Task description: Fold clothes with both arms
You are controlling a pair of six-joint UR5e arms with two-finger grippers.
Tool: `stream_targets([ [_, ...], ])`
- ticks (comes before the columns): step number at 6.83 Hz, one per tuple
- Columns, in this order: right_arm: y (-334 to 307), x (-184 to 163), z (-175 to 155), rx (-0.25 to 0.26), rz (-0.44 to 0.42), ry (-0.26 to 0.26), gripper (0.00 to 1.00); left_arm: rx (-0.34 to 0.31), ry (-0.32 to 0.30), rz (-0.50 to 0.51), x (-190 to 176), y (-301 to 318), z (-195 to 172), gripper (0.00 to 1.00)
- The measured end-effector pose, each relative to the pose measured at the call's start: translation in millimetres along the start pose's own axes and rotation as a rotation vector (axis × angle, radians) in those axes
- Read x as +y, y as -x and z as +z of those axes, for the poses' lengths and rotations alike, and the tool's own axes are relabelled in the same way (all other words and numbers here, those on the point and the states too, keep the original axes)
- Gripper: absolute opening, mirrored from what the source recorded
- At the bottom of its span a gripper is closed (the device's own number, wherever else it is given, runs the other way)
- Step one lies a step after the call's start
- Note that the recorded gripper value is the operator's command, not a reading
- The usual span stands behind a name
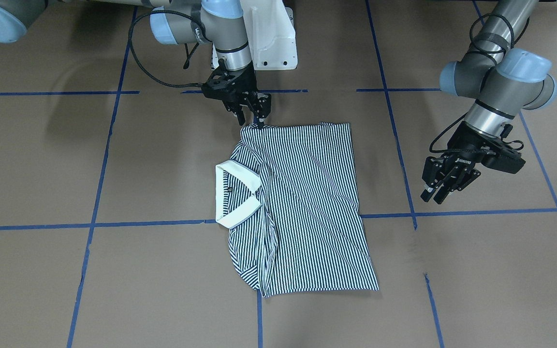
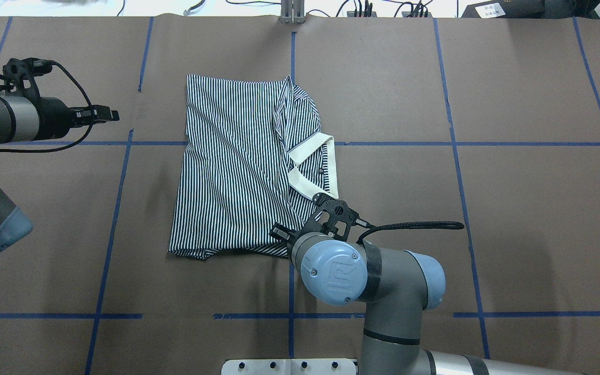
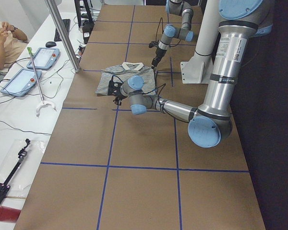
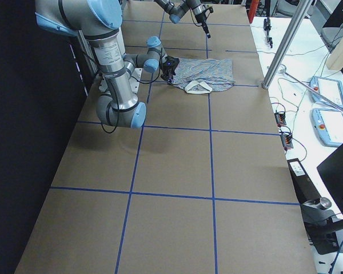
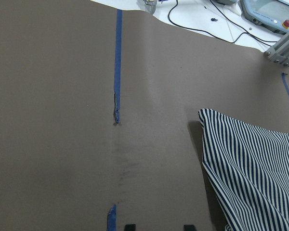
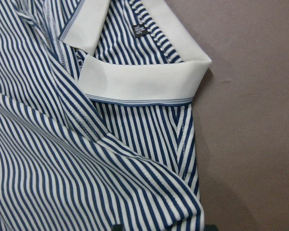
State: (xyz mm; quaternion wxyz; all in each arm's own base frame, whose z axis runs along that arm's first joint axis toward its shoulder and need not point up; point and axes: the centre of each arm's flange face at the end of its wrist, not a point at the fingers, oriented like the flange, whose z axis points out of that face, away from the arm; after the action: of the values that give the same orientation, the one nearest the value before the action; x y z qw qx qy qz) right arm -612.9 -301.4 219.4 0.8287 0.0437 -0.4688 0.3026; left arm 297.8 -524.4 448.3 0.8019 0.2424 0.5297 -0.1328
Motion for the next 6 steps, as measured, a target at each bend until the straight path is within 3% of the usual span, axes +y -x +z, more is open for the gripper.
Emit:
stream_targets([
  [6,19.0,4.5,12.4,0.001,0.074,-0.019,0.72,0.004,-0.002,0.002,-0.3,-2.6,0.1,0.45],
])
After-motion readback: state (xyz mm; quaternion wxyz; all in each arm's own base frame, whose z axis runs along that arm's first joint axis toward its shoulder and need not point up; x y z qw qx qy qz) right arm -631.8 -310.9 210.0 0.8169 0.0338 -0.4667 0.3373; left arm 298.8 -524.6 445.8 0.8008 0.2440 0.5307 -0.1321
